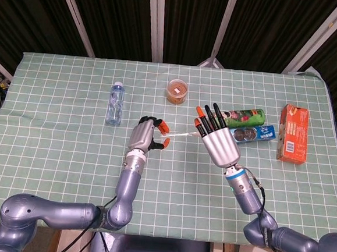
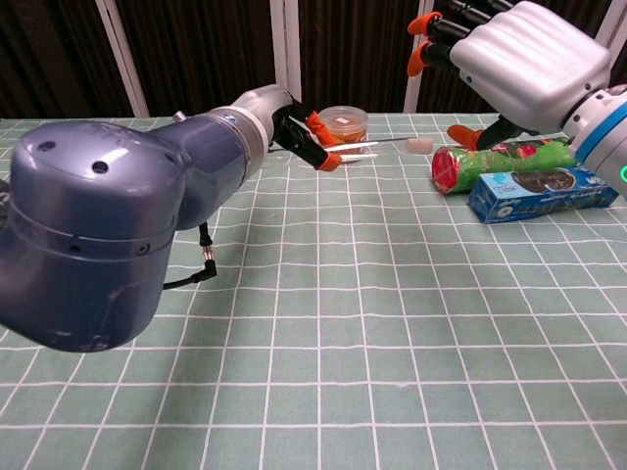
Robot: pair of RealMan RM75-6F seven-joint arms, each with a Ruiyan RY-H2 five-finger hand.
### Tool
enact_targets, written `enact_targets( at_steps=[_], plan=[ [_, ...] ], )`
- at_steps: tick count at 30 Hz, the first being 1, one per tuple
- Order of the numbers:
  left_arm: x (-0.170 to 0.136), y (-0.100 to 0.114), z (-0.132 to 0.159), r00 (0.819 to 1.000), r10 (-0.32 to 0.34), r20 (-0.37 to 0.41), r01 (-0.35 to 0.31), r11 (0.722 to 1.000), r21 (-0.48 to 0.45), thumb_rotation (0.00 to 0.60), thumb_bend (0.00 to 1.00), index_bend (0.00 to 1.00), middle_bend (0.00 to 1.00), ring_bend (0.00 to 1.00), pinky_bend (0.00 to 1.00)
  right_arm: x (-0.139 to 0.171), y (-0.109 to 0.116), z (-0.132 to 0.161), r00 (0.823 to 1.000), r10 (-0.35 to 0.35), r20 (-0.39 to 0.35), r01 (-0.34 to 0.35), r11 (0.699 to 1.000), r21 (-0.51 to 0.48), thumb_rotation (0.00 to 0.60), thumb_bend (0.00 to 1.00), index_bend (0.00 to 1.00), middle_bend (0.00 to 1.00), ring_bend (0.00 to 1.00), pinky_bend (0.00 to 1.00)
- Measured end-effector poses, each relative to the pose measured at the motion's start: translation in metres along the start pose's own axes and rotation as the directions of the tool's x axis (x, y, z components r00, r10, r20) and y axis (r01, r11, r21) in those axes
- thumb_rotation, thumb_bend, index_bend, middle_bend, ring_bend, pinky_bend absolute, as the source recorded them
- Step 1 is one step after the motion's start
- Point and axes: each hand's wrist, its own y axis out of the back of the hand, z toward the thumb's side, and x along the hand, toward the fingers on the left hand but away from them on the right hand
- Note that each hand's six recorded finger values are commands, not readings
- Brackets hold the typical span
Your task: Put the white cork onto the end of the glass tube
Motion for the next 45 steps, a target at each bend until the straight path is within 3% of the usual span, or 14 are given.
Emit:
enact_targets(
  at_steps=[14,28,36,45],
  plan=[
    [-0.007,0.018,-0.013,1.000,0.018,0.011,-0.018,1.000,-0.005,0.600,0.66,0.57,0.49,0.15,0.06,0.009,0.002,-0.015,0.999,0.021,0.044,-0.023,0.999,0.029,0.600,0.37,0.23,0.07,0.03,0.00],
    [-0.021,0.034,-0.030,1.000,0.025,0.014,-0.025,0.999,0.021,0.600,0.66,0.57,0.49,0.15,0.06,0.029,0.003,-0.050,0.991,0.047,0.128,-0.056,0.997,0.061,0.600,0.37,0.23,0.07,0.03,0.00],
    [-0.035,0.030,-0.052,1.000,0.001,0.030,-0.004,0.994,0.110,0.600,0.66,0.57,0.49,0.15,0.06,0.036,0.013,-0.071,0.982,0.030,0.188,-0.037,0.999,0.035,0.600,0.37,0.23,0.07,0.03,0.00],
    [-0.051,0.017,-0.078,0.999,-0.034,0.033,0.027,0.984,0.178,0.600,0.66,0.57,0.49,0.15,0.06,0.037,0.028,-0.077,0.979,0.006,0.202,-0.010,1.000,0.022,0.600,0.37,0.23,0.06,0.03,0.00]
  ],
)
